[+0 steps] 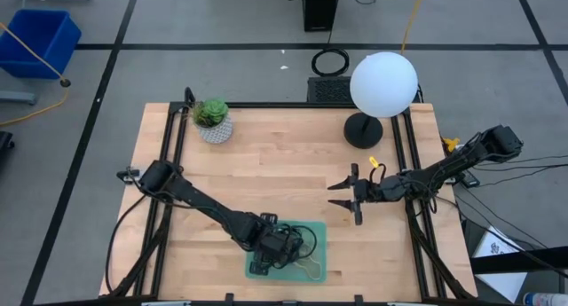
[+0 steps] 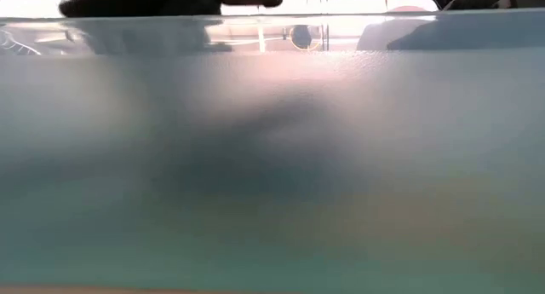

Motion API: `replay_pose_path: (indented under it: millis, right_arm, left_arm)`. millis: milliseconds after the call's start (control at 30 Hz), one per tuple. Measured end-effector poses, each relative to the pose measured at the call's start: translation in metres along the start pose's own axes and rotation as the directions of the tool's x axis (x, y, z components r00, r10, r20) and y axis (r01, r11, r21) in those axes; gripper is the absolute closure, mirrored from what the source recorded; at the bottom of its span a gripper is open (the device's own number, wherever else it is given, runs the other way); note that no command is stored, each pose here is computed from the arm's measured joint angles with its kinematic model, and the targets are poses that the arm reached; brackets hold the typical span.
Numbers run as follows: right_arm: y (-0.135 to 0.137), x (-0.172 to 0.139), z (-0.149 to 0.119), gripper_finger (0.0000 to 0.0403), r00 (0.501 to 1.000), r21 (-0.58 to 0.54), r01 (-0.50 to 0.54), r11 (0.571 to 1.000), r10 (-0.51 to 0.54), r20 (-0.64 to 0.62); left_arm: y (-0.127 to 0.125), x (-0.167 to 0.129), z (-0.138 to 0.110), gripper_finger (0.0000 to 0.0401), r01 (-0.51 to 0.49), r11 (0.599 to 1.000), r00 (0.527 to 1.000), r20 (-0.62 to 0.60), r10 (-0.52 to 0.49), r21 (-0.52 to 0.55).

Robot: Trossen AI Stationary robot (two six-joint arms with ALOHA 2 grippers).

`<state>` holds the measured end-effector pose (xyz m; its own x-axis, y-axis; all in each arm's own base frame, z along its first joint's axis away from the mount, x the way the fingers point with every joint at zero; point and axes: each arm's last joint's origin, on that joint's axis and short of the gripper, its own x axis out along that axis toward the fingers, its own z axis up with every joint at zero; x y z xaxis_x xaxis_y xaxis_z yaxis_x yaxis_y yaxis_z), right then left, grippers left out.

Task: Pick and place rubber bands into bin
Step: Return to Home Position

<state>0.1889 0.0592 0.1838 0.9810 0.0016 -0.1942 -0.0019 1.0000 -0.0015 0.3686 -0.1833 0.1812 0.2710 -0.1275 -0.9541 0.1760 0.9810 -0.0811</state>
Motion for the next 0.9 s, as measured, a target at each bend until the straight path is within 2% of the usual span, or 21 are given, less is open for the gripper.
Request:
replay_pose_path:
  millis: [67, 233, 467, 567, 700, 833, 900]
  right_arm:
    - [0.000, 0.000, 0.001, 0.0231, 1.000, -0.033, -0.001, 0.999, 0.002, 0.007]
    - [0.000, 0.000, 0.003, 0.0228, 1.000, -0.018, -0.005, 1.000, 0.005, 0.029]
    - [0.000, 0.000, 0.003, 0.0231, 1.000, -0.013, -0.007, 1.000, 0.007, 0.028]
    - [0.000, -0.002, 0.005, 0.0231, 0.999, 0.037, -0.010, 0.999, 0.008, 0.041]
    - [0.000, -0.010, 0.010, 0.0227, 0.996, 0.064, -0.077, 0.995, 0.074, 0.049]
    - [-0.003, -0.022, 0.015, 0.0229, 0.989, 0.059, -0.142, 0.988, 0.140, 0.037]
    - [-0.005, -0.029, 0.017, 0.0231, 0.990, 0.061, -0.137, 0.989, 0.135, 0.045]
  left_arm:
    - [0.002, -0.009, 0.002, 0.0201, 0.008, 1.000, 1.000, 0.023, -0.008, -0.002]
    - [0.006, -0.032, 0.004, 0.0174, 0.022, 1.000, 0.997, 0.080, -0.021, -0.017]
    - [0.010, -0.076, -0.001, 0.0166, 0.033, 0.999, 0.990, 0.138, -0.031, -0.012]
    - [0.014, -0.104, -0.008, 0.0166, -0.002, 1.000, 0.984, 0.180, 0.001, 0.011]
    - [0.017, -0.143, -0.028, 0.0166, -0.096, 0.995, 0.948, 0.308, 0.083, 0.027]
    - [0.028, -0.168, -0.058, 0.0166, -0.085, 0.996, 0.880, 0.471, 0.067, 0.017]
    - [0.035, -0.175, -0.074, 0.0166, -0.059, 0.998, 0.822, 0.568, 0.037, 0.021]
